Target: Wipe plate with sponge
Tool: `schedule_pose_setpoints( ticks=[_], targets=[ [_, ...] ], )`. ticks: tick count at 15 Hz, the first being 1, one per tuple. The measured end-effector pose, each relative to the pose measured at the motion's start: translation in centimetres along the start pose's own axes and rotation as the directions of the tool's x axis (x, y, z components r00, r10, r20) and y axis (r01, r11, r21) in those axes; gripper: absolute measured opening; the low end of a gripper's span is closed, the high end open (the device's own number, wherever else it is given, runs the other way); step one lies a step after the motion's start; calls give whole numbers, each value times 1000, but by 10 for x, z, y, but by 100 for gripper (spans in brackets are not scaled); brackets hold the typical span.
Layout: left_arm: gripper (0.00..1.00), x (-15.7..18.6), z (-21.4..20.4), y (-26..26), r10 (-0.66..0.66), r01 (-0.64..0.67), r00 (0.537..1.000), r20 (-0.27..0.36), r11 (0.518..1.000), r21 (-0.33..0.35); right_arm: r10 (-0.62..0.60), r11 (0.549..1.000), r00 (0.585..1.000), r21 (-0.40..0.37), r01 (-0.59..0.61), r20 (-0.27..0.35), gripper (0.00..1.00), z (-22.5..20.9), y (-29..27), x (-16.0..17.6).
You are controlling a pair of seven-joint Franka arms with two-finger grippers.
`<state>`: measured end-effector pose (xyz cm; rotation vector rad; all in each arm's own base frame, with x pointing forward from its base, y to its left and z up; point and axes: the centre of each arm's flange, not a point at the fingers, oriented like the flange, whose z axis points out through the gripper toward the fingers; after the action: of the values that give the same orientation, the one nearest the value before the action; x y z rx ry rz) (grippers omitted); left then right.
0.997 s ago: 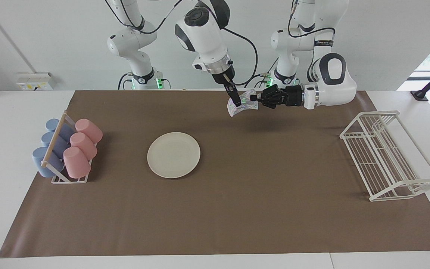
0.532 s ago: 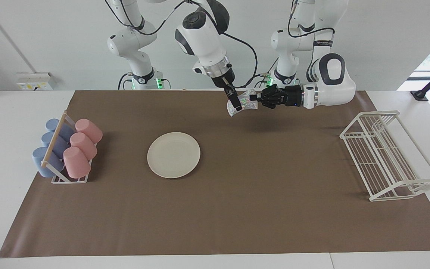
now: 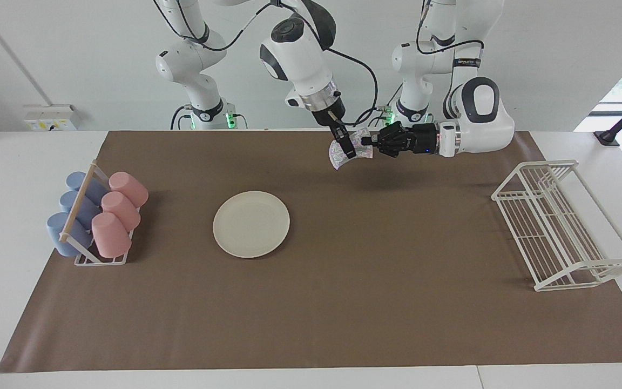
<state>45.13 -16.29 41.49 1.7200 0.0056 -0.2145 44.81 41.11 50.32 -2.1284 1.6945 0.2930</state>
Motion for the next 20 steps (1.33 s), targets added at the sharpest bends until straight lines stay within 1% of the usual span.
schedule_pose_setpoints(
  ticks=[3, 4, 7, 9, 10, 11, 12, 13, 16, 18, 19, 20],
  targets=[
    [3, -1, 1, 0, 0, 0, 1000, 2, 1000, 0, 0, 1000, 1000, 7, 0, 2, 20, -1, -1, 0],
    [3, -1, 1, 0, 1, -1, 1000, 2, 1000, 0, 0, 1000, 1000, 10, 0, 3, 15, -1, -1, 0],
    [3, -1, 1, 1, 2, -2, 1000, 2, 1000, 0, 0, 1000, 1000, 12, 0, 3, 13, -1, -1, 0],
    [4, -1, 1, 1, 2, -2, 1000, 2, 1000, 0, -5, 1000, 1000, 12, 5, 3, 10, 0, -1, 0],
    [10, -1, 1, 1, 2, -2, 1000, 2, 1000, 0, -7, 1000, 1000, 10, 7, 2, 10, 0, -1, 0],
    [19, -1, 1, 1, 3, -3, 1000, 2, 1000, 0, -15, 1000, 1000, 8, 15, 0, 10, 1, -1, 2],
    [32, -1, 1, 1, 3, -3, 1000, 2, 1000, 0, -36, 999, 999, 4, 36, -5, 10, 2, -2, 8],
    [42, -1, 1, 1, 3, -3, 1000, 2, 1000, 0, -71, 997, 997, -9, 70, -16, 10, 3, -5, 21],
    [74, -1, 1, 1, 3, -3, 1000, 2, 1000, 0, -202, 978, 978, -65, 199, -53, 10, 8, -14, 81],
    [96, -1, 1, 1, 3, -3, 1000, 0, 1000, 1, -280, 958, 956, -99, 271, -93, 10, 14, -16, 125],
    [100, -1, 0, 0, 3, -3, 1000, -2, 1000, 3, -312, 947, 944, -112, 301, -108, 10, 18, -17, 147],
    [100, 0, 0, 0, 3, -3, 1000, -7, 1000, 11, -333, 940, 935, -112, 321, -120, 10, 23, -17, 169]
  ],
)
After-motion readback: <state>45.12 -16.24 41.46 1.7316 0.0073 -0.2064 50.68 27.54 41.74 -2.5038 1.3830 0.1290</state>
